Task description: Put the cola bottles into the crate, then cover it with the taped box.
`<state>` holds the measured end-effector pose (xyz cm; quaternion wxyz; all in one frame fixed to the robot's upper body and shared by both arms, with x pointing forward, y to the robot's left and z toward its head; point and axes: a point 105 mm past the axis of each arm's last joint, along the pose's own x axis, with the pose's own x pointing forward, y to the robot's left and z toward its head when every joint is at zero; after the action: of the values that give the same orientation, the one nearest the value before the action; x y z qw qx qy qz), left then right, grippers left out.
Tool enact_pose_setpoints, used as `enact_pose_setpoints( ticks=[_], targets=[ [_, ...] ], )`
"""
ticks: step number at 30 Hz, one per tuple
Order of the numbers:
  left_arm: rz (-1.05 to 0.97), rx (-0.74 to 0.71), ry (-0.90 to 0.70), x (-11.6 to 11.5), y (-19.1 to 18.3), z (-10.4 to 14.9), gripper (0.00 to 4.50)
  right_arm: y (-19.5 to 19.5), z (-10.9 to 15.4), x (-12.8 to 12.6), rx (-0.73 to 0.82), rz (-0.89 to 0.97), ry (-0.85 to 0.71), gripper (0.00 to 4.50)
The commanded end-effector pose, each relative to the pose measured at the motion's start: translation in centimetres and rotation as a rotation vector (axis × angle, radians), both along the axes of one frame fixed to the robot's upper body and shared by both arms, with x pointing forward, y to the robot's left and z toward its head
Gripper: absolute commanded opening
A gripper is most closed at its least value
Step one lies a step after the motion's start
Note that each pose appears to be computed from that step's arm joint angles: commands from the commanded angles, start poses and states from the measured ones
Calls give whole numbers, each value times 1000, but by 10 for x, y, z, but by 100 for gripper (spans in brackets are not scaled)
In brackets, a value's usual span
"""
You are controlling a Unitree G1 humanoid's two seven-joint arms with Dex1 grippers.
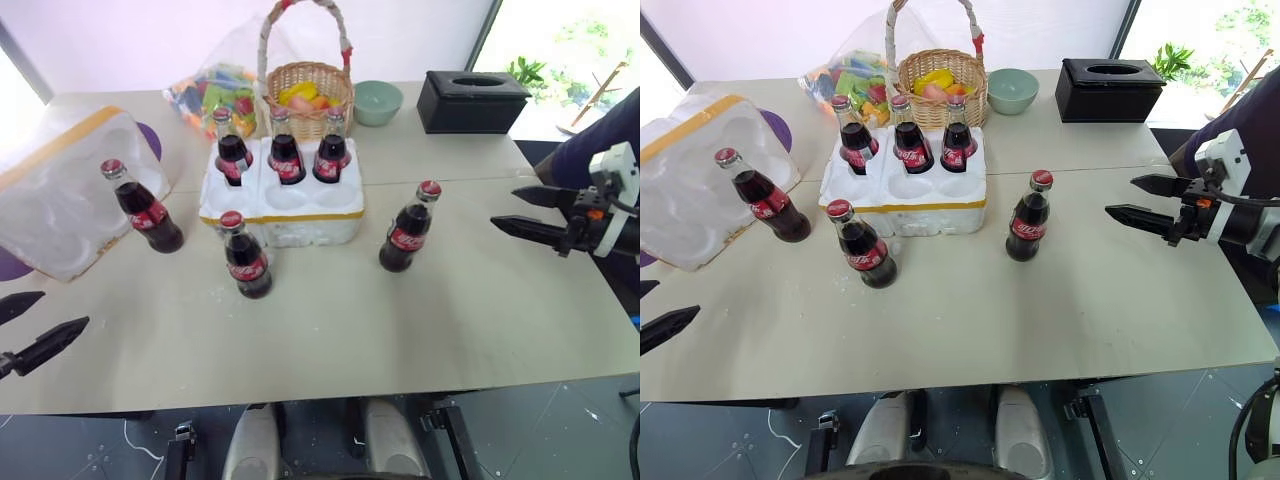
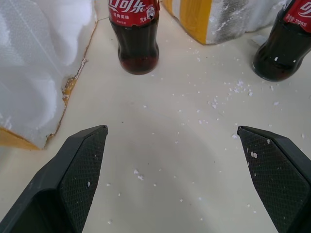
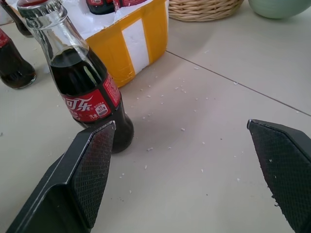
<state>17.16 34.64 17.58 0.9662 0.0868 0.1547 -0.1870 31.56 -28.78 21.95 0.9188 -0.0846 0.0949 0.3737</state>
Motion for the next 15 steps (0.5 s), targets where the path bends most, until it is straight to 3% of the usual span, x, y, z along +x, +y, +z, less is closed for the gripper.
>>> enact_pose_setpoints(
  ticks=[1,15],
  targets=[
    [-15,31,-4,-1,-1,1,450,-4,10,-1,0,-5,-43,444],
    [10,-20,-48,7,-1,9,450,1,11,-5,28,25,-23,444]
  ],
)
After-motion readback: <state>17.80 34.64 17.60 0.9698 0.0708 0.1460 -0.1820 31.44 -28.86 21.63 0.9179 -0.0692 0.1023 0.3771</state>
